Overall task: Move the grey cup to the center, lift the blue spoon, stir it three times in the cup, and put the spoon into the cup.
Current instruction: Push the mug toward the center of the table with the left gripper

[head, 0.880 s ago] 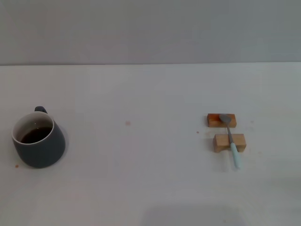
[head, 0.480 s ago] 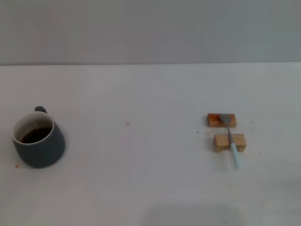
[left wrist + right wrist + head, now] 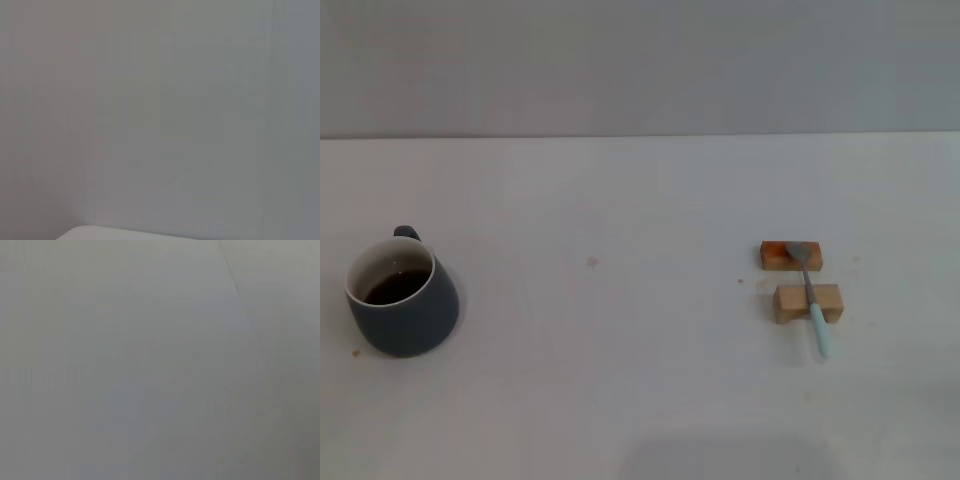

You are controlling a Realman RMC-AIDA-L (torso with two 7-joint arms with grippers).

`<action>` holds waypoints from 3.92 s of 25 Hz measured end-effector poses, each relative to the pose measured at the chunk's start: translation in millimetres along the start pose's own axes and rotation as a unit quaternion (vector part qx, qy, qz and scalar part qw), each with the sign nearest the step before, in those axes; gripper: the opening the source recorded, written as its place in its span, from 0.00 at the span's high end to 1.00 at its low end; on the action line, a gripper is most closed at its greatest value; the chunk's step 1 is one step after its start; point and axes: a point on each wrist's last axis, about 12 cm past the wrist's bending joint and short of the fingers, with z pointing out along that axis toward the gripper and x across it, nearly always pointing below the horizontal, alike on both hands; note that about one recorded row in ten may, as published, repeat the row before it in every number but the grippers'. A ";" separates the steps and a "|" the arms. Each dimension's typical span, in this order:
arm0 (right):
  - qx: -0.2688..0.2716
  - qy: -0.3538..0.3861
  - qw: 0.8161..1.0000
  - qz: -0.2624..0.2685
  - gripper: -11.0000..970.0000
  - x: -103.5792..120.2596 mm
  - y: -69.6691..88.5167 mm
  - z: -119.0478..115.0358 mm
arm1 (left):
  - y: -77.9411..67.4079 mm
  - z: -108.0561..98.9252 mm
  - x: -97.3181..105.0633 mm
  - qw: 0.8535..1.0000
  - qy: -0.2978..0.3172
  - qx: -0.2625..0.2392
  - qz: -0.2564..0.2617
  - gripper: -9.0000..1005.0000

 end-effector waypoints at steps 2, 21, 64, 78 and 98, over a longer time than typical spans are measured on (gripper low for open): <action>0.000 0.000 1.000 0.000 0.28 -0.1 -0.1 -0.6 | -2.6 0.8 0.1 1.000 0.000 0.007 0.010 0.99; -0.005 -0.012 1.000 0.002 0.28 -4.0 0.6 -4.6 | -29.7 11.0 6.2 0.995 0.030 0.078 0.047 0.99; -0.009 -0.012 1.000 0.009 0.28 -3.8 3.7 -4.6 | -93.8 25.5 6.4 0.973 0.050 0.219 0.050 0.99; -0.010 -0.012 1.000 0.009 0.28 -3.7 4.3 -4.9 | -126.7 16.1 7.1 0.957 0.061 0.280 0.033 0.99; -0.077 0.008 0.996 0.047 0.28 3.0 35.7 -4.7 | -82.3 -4.9 10.6 0.981 0.045 0.185 0.033 0.99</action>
